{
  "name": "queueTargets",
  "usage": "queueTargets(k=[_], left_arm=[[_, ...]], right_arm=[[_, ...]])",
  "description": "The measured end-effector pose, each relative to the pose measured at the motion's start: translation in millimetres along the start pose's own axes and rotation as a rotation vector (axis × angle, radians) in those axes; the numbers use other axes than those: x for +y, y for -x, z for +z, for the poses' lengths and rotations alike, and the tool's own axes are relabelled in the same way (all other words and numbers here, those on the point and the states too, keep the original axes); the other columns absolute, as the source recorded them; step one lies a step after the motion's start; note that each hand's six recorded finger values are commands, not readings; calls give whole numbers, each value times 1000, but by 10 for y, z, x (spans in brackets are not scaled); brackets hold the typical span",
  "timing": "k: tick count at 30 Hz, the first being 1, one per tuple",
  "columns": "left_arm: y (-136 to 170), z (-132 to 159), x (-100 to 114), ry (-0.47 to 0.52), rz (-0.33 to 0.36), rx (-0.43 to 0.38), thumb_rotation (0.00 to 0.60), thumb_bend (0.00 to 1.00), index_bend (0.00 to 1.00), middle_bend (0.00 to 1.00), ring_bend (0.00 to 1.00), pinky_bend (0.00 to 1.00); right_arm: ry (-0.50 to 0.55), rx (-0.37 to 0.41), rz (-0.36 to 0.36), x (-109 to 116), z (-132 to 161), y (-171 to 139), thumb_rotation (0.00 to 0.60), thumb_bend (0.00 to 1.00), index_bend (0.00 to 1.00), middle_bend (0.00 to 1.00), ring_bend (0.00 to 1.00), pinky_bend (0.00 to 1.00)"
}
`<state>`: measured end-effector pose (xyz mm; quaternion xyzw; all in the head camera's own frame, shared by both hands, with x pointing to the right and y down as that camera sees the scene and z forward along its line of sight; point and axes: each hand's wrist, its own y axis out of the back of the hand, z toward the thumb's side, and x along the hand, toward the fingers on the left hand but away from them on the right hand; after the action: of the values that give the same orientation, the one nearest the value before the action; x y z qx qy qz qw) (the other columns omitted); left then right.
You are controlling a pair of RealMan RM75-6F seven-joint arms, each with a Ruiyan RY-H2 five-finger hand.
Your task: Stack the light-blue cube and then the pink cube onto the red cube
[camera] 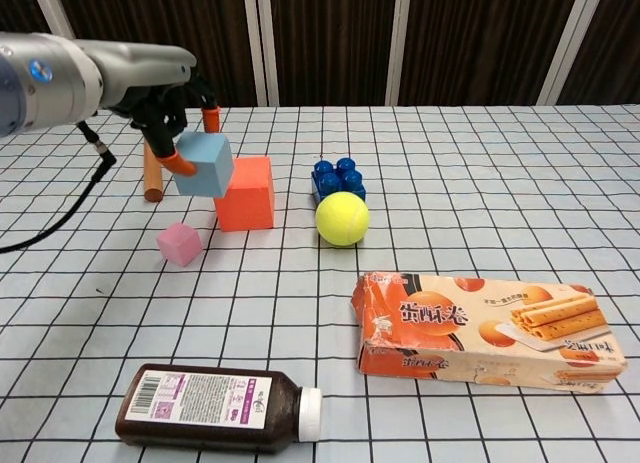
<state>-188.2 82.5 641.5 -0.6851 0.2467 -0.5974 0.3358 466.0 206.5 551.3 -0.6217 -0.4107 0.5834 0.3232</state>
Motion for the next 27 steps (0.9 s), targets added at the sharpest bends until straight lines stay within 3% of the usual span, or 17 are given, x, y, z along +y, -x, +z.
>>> queueTargets(k=[7,14,27], left_arm=[[-302,-51,225,43,23,130,600,336,461,840,822,968],[-503,-76,263,94,23,224,600,336,461,840,822,968],[-588,110,134,82,-16,179,600,336,461,836,822,968]], right_arm=[[-4,-6,-1,-1,-8,6,600,128,1,7,29,103],[-2,-13,0,-1,-27,19,600,128,0,7,29,103],[5,-13,-7,23,-41,6,600,128,1,7,28,103]])
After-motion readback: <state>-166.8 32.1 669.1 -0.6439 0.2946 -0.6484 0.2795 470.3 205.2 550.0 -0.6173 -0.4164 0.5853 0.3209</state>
